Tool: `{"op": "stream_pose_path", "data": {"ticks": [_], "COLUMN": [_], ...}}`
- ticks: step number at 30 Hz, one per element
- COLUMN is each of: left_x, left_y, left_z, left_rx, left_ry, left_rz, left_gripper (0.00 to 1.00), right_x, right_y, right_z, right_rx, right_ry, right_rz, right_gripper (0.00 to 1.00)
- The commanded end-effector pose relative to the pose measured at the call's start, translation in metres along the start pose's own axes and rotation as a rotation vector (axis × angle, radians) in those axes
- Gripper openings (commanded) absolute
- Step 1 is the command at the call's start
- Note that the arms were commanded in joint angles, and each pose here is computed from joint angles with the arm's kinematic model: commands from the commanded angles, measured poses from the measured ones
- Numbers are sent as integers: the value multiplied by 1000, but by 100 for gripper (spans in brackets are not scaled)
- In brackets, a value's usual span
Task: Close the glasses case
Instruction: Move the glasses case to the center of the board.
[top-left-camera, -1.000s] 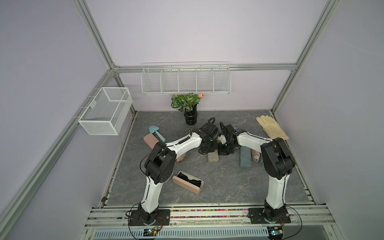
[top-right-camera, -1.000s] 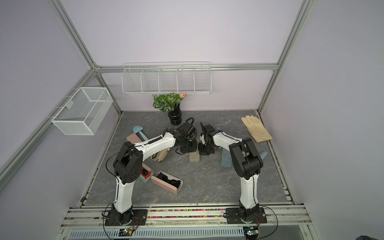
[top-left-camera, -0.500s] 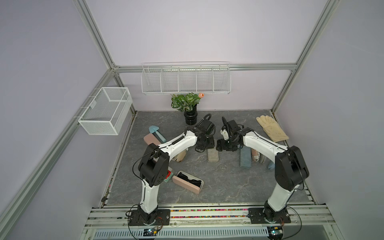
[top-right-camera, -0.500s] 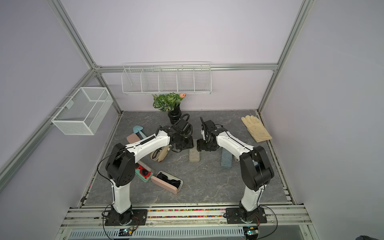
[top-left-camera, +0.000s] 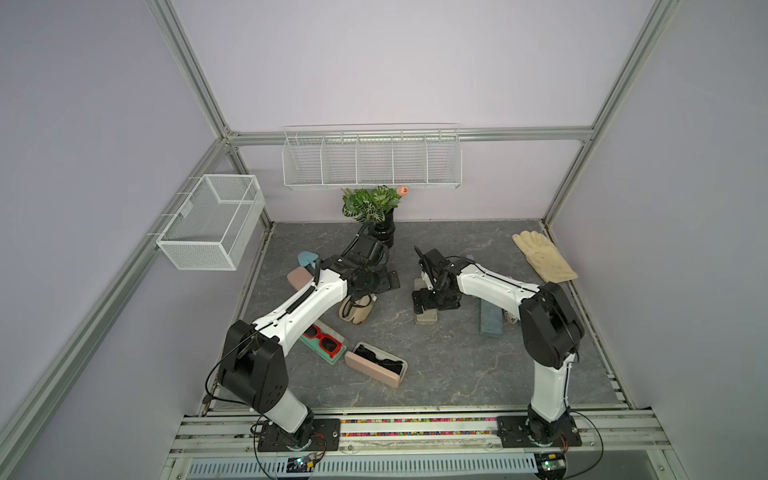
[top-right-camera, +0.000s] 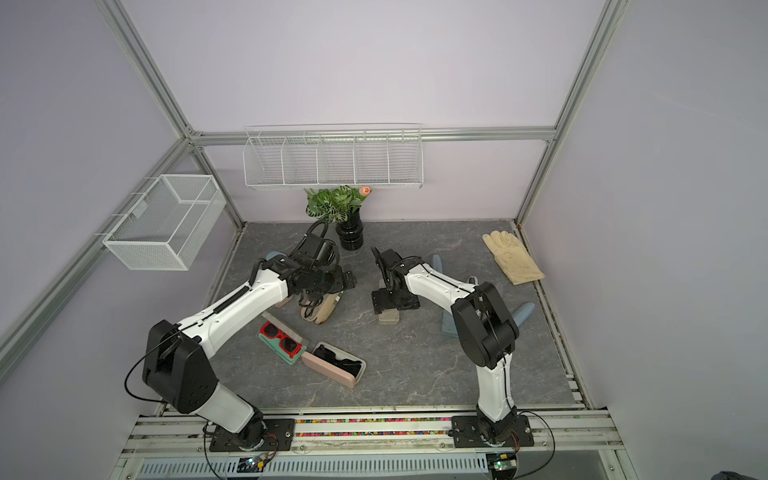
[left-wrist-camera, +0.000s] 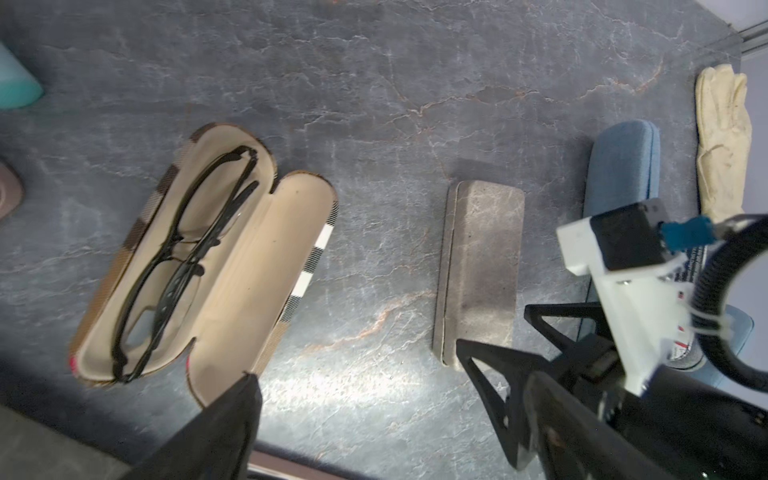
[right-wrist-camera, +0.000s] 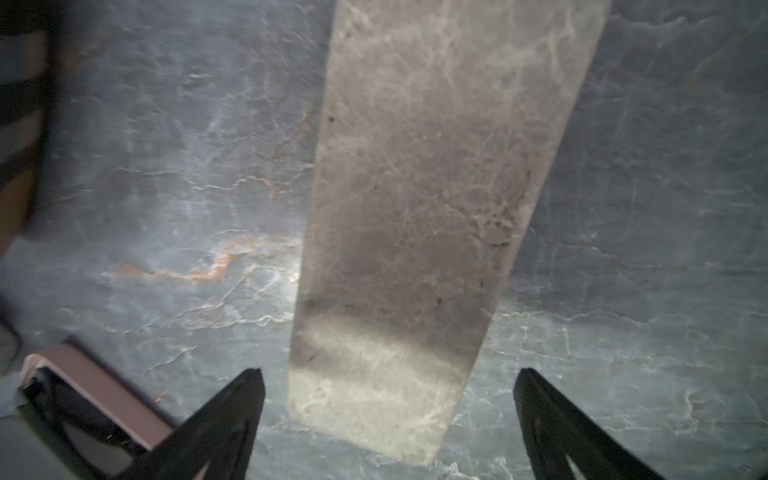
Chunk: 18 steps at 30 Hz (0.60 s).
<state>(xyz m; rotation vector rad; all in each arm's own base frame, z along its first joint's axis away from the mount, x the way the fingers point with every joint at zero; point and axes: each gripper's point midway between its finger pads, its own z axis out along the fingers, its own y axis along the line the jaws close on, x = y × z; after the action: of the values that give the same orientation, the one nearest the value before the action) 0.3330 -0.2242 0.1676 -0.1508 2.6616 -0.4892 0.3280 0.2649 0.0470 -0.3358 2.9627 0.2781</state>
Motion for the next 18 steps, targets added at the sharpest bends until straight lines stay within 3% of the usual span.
{"op": "stream_pose_path", "data": {"ticks": [1,13,18], "left_x": [1,-2,-1], "left_y": [21,50,53], "left_z": [-13,-27,-25], "left_rx": [-66,-102,-105], "left_ry": [-22,-46,-43], "left_rz": [-3,-41,-45], "left_gripper": [100,100,100], "right_x": [-3,-7,-9], "right_y": [-1,-4,-13], "right_z": [3,30,32], "right_rx": [28,76,126], "right_ry": [13,74,74], "right_rz": [30,19,7], "right_gripper": [97,94,83]}}
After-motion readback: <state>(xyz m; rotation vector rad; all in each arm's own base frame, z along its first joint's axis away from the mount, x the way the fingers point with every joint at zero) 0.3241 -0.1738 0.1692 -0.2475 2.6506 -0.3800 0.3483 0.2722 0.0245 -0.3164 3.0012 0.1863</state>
